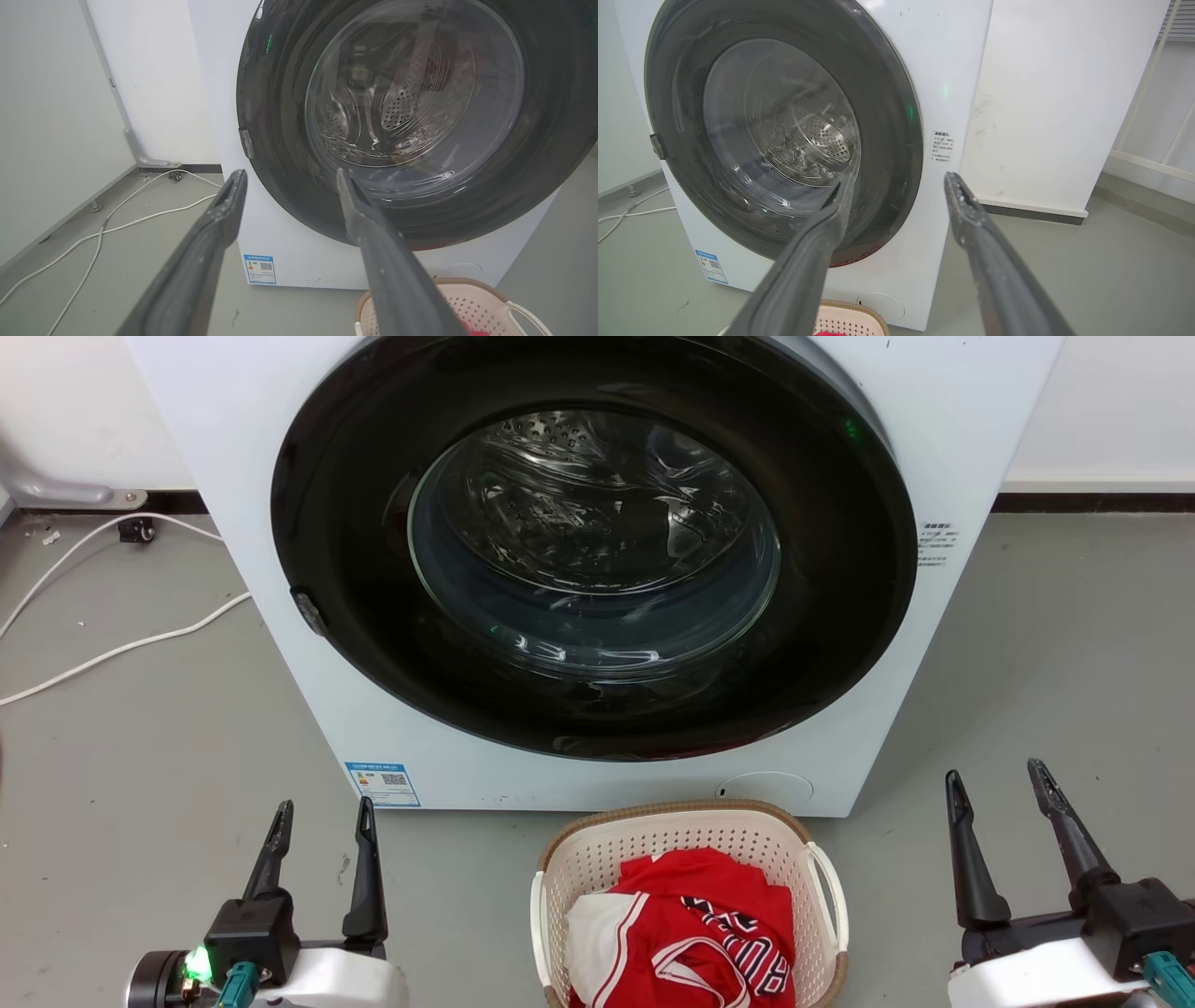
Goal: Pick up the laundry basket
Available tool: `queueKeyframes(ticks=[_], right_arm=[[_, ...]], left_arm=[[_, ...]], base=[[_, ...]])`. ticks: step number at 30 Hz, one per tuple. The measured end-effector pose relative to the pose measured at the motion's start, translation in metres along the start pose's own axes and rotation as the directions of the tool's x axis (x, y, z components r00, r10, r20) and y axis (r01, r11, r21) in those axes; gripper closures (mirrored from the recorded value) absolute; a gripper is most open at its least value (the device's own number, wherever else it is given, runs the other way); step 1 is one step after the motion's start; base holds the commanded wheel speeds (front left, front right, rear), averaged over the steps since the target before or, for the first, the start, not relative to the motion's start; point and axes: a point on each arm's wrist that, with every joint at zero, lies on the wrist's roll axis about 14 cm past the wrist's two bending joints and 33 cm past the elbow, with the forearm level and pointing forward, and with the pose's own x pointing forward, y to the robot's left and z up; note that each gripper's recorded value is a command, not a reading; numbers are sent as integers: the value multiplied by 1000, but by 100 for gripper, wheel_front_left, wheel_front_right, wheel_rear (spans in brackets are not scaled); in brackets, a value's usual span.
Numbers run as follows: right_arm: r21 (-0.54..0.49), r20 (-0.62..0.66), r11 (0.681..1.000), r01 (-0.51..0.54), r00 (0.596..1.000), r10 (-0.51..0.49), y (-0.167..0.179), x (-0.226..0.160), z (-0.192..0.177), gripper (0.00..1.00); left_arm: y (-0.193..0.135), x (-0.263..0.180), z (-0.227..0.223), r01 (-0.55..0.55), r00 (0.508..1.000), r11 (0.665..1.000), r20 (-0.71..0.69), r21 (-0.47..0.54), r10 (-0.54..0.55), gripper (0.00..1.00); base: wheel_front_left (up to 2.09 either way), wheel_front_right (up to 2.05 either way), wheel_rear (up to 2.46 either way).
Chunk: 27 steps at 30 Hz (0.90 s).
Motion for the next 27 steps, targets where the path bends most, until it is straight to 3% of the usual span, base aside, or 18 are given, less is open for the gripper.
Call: queueKeyframes(ticks=[27], right_arm=[[32,-5,999,9,1000,-9,-1,-1,-2,0]], left_arm=[[1,-4,-5,-3,1000,1000,-18,-10,3,0]], base=[[0,0,0]])
